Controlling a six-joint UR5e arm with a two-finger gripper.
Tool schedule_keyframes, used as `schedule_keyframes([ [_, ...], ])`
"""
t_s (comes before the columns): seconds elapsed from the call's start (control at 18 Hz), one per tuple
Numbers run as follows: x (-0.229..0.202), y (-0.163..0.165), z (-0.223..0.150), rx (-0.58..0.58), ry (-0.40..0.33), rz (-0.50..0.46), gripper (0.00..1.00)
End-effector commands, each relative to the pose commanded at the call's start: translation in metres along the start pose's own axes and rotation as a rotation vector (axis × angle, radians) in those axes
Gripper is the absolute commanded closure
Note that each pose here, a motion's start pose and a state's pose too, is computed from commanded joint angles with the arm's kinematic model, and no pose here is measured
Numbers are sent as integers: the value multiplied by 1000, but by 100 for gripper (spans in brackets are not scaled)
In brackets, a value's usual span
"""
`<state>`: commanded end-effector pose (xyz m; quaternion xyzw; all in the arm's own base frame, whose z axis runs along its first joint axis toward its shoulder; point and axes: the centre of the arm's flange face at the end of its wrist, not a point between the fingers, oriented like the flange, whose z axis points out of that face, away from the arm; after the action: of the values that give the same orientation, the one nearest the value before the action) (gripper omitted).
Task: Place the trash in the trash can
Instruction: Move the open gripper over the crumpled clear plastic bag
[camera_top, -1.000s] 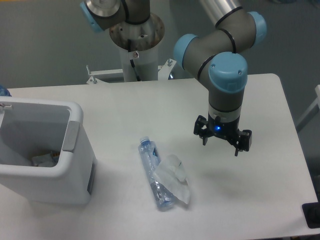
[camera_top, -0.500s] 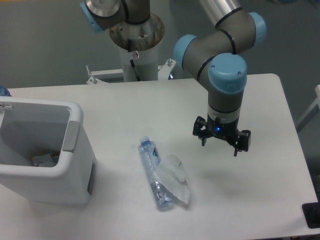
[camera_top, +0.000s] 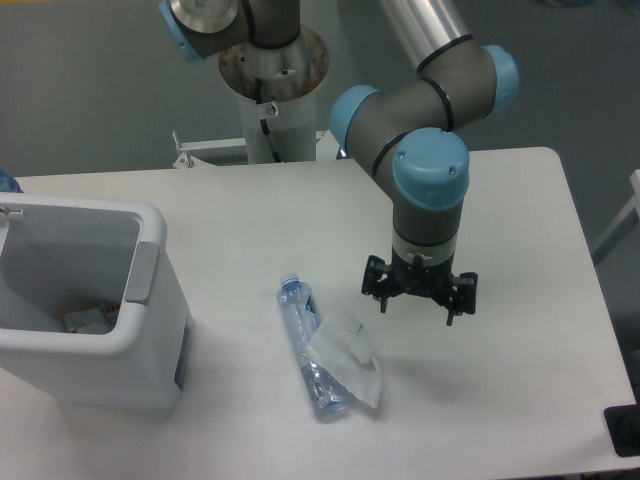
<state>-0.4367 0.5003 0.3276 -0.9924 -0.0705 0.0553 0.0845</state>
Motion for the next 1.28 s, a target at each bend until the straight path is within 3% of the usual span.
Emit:
schedule_keyframes([
  [0.5, 17, -20, 12, 46, -49, 42, 0],
  [0.72, 22, -24, 13, 6, -99, 85, 0],
  [1.28, 28, -29, 39, -21, -65, 94, 0],
])
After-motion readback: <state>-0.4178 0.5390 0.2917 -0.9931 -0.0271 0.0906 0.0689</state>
